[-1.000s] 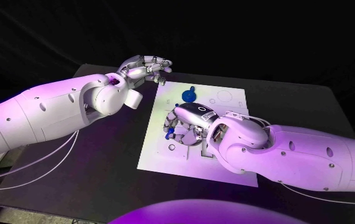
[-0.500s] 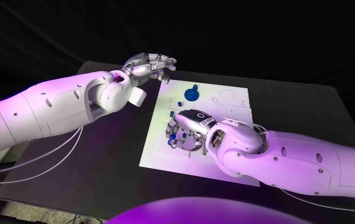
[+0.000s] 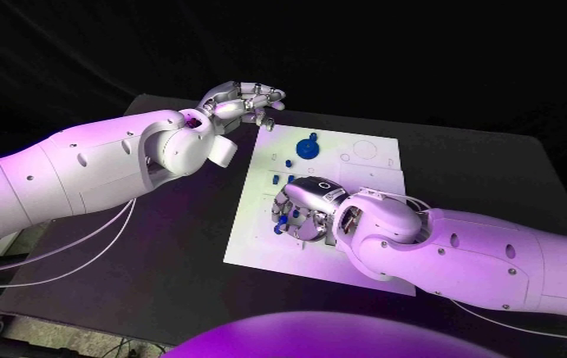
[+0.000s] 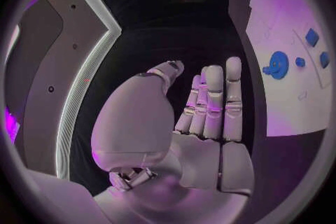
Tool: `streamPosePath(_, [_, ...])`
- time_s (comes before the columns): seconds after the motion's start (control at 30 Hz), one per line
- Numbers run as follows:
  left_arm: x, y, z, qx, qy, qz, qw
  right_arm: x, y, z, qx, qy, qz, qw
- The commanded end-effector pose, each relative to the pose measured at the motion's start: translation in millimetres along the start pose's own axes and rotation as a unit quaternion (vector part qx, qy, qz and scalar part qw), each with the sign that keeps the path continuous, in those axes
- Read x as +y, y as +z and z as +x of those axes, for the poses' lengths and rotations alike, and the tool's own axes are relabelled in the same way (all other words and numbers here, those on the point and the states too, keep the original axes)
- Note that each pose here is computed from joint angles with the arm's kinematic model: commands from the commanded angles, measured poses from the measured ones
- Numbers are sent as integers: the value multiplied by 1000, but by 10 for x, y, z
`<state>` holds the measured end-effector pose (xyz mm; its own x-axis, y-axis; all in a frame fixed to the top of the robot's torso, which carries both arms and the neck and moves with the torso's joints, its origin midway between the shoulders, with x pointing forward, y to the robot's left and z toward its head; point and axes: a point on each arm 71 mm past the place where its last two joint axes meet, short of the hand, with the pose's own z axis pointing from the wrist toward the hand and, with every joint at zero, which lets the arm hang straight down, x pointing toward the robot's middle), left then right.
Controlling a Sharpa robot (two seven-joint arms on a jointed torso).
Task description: Assemble the parts on the task board
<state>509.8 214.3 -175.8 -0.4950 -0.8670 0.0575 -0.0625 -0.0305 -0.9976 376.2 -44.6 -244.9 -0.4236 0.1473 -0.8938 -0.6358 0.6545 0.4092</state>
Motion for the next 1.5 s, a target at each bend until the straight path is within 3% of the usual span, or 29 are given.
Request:
streamPosePath(0.03, [-10,7,29,9,-5,4,1000,-13,1,22,12,-8,0,1000])
streamPosePath(0.97, [-9,-5,23,10,-4,1,1000,37,43,83,18,-25,-7,999])
streamPosePath(1.2, [-8,-9,15,9,-4,0,1000,36,36,73,10,-25,-13,1000])
streamPosePath(1.5, [-9,-13,4,6,-3,1,1000,51,-8,21,-23,-13,-25,999])
